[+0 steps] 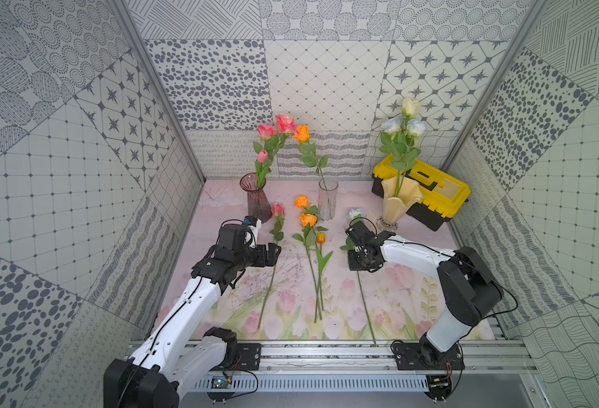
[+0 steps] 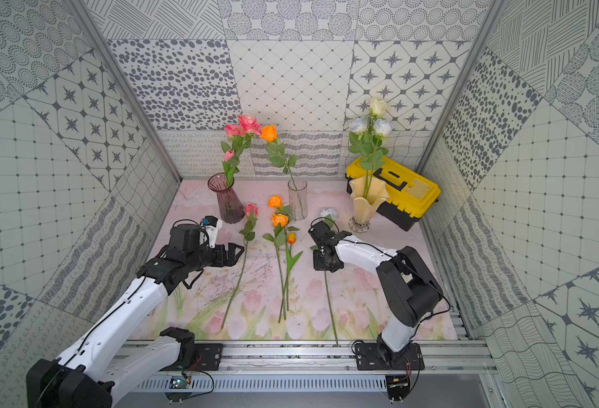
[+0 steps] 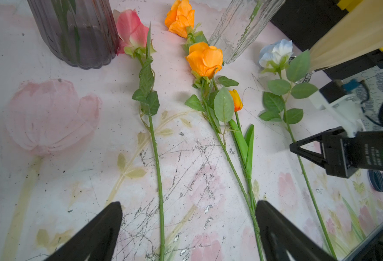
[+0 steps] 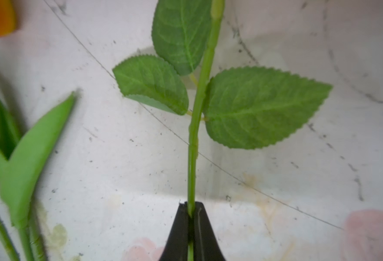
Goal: Arrange the flowers in different vases according to their variety
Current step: Pick up the flower at the center of the board, then insert the flower into the vase.
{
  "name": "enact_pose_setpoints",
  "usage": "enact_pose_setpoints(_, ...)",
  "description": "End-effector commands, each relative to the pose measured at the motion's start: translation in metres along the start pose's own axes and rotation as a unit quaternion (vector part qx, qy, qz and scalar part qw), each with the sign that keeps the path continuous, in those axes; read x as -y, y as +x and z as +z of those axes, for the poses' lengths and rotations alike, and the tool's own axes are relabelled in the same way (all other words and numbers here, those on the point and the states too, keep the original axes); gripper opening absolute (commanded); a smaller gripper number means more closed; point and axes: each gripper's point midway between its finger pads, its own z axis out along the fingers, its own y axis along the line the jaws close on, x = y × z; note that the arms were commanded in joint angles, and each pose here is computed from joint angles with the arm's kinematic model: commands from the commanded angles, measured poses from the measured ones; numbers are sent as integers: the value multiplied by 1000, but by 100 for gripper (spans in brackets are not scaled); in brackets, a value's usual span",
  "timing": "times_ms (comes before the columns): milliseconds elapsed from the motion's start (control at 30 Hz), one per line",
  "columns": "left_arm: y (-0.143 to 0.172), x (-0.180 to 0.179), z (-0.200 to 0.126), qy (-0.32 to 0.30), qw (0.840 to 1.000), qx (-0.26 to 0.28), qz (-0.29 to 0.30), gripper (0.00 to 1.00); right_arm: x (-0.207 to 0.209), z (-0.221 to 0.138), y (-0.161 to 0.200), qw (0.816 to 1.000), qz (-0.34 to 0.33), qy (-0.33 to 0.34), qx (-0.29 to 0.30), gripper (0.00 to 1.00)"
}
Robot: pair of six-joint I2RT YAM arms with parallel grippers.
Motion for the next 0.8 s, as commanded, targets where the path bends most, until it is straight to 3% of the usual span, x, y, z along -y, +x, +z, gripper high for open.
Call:
enact_pose_setpoints(0,3,1,3,5,1000,-10,-8,97,-1,-48,-36,995,11,-9,96,0)
enact_pose_setpoints(200,5,2,6,7,1000,-15,-13,97,1,-141,-91,972,3,-17,236,0)
enact_pose_setpoints(400,6,3,6,7,1000,-16,-12,97,12,-235,-156,931,-12,12,364,0)
enact_pose_setpoints(533,7,4,6,8,1000,-18,-13,97,30,-293,-203,894,-8,41,445,0)
enact_pose_setpoints(767,9,5,8,10,1000,-20,-12,97,60,-377,-264,807,22,103,581,0)
